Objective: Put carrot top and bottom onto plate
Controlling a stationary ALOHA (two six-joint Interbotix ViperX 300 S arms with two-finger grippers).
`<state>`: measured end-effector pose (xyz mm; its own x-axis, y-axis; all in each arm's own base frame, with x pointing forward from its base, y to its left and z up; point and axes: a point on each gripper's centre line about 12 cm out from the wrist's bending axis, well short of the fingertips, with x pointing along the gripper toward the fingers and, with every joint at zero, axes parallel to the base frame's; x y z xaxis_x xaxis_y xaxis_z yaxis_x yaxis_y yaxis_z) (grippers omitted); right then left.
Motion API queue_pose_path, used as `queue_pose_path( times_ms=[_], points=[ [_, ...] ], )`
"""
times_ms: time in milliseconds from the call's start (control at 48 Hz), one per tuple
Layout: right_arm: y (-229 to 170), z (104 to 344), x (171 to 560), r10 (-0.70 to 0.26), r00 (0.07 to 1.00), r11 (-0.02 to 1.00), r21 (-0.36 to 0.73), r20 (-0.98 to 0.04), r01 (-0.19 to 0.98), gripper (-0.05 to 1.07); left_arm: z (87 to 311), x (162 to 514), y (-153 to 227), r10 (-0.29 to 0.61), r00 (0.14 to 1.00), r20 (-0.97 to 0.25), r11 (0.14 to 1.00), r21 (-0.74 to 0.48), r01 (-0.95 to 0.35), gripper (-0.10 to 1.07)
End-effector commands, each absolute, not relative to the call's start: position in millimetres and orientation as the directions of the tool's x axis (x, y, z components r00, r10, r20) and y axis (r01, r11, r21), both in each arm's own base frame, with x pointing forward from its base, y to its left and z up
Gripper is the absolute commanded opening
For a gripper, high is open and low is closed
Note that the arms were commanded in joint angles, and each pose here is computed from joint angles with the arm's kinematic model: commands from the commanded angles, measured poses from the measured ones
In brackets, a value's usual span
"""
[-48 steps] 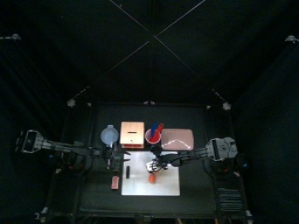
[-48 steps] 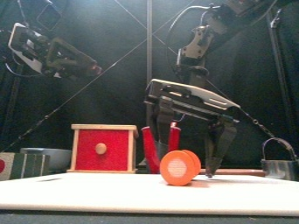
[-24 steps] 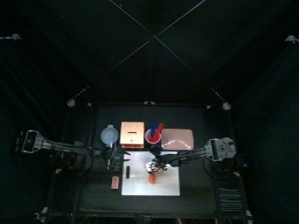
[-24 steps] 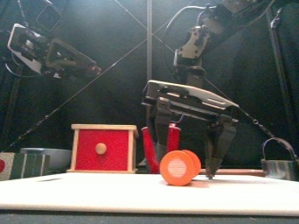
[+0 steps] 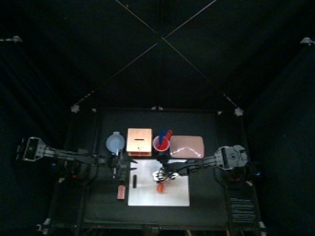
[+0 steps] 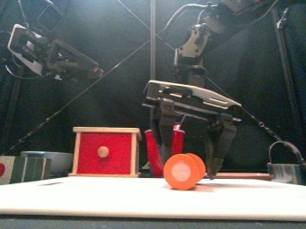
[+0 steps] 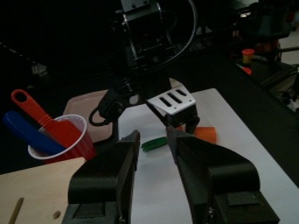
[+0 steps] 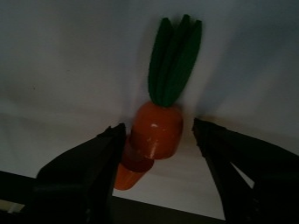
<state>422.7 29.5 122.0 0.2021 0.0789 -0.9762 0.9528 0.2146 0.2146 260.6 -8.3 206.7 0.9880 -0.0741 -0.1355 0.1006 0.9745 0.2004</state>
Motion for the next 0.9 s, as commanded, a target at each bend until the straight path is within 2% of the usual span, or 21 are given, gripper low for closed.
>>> queue_pose_path(
  times_ms=[0, 208, 396, 583, 771, 875],
  points=[
    [29.5, 137.1, 428.8, 0.078, 0.244, 0.217, 0.255, -0.967, 0.942, 0.71, 211.1, 262.8, -9.2, -0.079, 0.99, -0.121, 0.973, 0.206, 0.103, 0.73],
    [27.9, 141.3, 428.7, 0.07, 0.25, 0.232, 0.259, -0.966, 0.937, 0.67, 211.1, 262.8, -9.4, -0.081, 0.989, -0.121, 0.972, 0.208, 0.105, 0.73],
    [18.0, 169.5, 414.8, 0.022, 0.244, 0.272, 0.24, -0.97, 0.932, 0.67, 211.1, 262.8, -9.4, -0.081, 0.989, -0.121, 0.972, 0.208, 0.105, 0.73],
    [-23.4, 194.0, 383.1, -0.076, 0.183, 0.263, 0.157, -0.98, 0.952, 0.67, 210.7, 262.9, -9.4, -0.081, 0.989, -0.122, 0.972, 0.208, 0.106, 0.73],
    [-73.4, 183.7, 342.8, -0.1, 0.1, 0.255, 0.071, -0.99, 0.964, 0.67, 211.1, 262.8, -9.4, -0.081, 0.989, -0.121, 0.972, 0.208, 0.105, 0.73],
    [-99.2, 172.9, 330.8, -0.108, 0.092, 0.231, 0.065, -0.99, 0.971, 0.67, 210.9, 262.7, -9.3, -0.081, 0.989, -0.122, 0.972, 0.208, 0.105, 0.73]
  ],
)
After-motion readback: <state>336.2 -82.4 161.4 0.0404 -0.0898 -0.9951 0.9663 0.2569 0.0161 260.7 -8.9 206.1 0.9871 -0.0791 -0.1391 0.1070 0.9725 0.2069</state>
